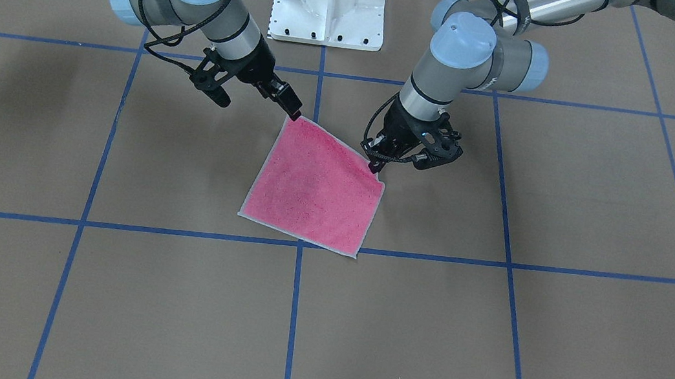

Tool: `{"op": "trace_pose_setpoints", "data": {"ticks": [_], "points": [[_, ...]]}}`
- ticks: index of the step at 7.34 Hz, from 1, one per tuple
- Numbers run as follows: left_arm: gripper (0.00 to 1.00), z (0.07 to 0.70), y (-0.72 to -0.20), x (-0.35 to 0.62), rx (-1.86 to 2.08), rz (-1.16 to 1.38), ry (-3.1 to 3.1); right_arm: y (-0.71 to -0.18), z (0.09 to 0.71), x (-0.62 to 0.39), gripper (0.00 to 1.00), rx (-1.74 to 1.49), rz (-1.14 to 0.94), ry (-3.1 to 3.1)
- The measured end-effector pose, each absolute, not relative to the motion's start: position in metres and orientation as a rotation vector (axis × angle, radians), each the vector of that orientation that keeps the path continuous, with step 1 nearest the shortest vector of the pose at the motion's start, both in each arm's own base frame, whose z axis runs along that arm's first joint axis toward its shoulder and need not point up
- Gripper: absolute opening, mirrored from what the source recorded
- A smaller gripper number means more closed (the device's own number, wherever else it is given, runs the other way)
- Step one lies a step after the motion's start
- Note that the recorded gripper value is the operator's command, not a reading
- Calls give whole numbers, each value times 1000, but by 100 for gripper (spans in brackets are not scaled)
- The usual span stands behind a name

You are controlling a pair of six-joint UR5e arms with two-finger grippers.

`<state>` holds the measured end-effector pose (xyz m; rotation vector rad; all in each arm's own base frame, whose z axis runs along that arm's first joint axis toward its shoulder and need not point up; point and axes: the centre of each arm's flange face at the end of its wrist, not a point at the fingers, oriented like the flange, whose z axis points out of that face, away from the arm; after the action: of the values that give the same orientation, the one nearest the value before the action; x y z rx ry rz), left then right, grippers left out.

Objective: Fold towel twice with both arms
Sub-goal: 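Reach the right gripper to the towel's opposite near corner, then grasp the towel corner with the right gripper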

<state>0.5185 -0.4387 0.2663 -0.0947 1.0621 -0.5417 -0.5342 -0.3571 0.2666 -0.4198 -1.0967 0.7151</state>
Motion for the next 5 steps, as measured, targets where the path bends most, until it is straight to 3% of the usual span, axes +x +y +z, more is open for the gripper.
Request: {"op": "trace_pose_setpoints", "data": {"ticks": [5], "points": [[0,265,-438,519,-95,-540,1064,-352,265,-559,96,-471,826,-1078]]}}
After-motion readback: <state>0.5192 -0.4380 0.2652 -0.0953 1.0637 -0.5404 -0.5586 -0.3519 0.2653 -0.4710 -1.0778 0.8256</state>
